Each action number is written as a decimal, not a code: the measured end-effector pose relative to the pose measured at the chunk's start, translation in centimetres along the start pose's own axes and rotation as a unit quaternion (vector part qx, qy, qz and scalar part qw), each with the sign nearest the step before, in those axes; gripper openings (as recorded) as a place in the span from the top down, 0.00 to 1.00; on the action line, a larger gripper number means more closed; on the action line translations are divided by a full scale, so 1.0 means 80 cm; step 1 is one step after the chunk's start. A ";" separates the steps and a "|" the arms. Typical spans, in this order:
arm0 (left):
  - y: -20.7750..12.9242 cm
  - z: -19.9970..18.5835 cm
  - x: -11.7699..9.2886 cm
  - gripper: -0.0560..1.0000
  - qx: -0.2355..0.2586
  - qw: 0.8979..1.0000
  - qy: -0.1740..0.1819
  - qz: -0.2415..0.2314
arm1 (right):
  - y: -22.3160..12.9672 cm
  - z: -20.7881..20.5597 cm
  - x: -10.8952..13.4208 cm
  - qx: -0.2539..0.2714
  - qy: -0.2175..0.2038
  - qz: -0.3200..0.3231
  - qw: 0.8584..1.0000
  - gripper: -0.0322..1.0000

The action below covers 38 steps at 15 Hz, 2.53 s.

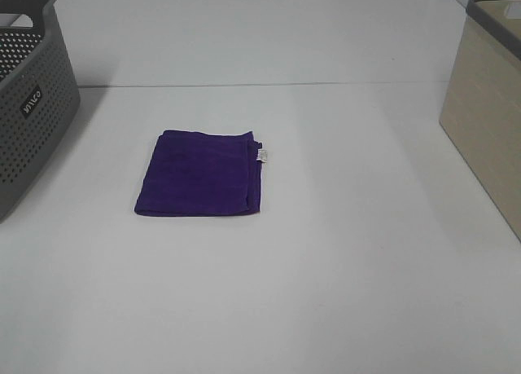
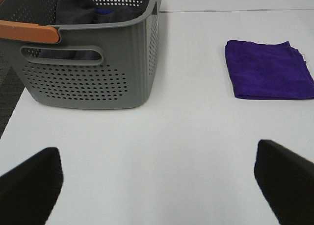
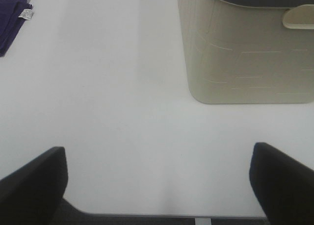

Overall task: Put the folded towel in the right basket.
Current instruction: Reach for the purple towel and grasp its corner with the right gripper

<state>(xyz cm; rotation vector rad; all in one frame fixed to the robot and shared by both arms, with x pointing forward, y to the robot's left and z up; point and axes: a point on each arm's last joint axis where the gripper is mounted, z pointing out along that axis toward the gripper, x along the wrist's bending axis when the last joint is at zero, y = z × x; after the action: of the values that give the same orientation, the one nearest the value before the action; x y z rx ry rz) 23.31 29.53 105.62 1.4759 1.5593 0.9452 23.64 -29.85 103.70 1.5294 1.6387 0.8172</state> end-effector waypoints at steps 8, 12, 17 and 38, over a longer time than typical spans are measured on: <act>0.000 0.000 0.000 0.01 0.000 1.000 0.000 0.000 | 0.000 0.000 0.000 0.000 0.000 0.000 1.000 0.03; 0.000 0.000 0.000 0.01 0.000 1.000 0.000 0.000 | 0.000 0.000 0.000 0.000 0.000 0.000 1.000 0.03; 0.000 0.000 0.000 0.01 0.000 1.000 0.000 0.000 | 0.000 0.000 0.000 0.000 0.000 0.000 1.000 0.03; 0.000 0.000 0.000 0.01 0.000 1.000 0.000 0.000 | 0.000 0.000 0.000 0.000 0.000 0.000 1.000 0.03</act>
<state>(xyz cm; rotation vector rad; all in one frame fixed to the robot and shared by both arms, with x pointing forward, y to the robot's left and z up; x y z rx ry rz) 23.31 29.53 105.62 1.4759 1.5593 0.9452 23.64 -29.85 103.70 1.5294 1.6387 0.8172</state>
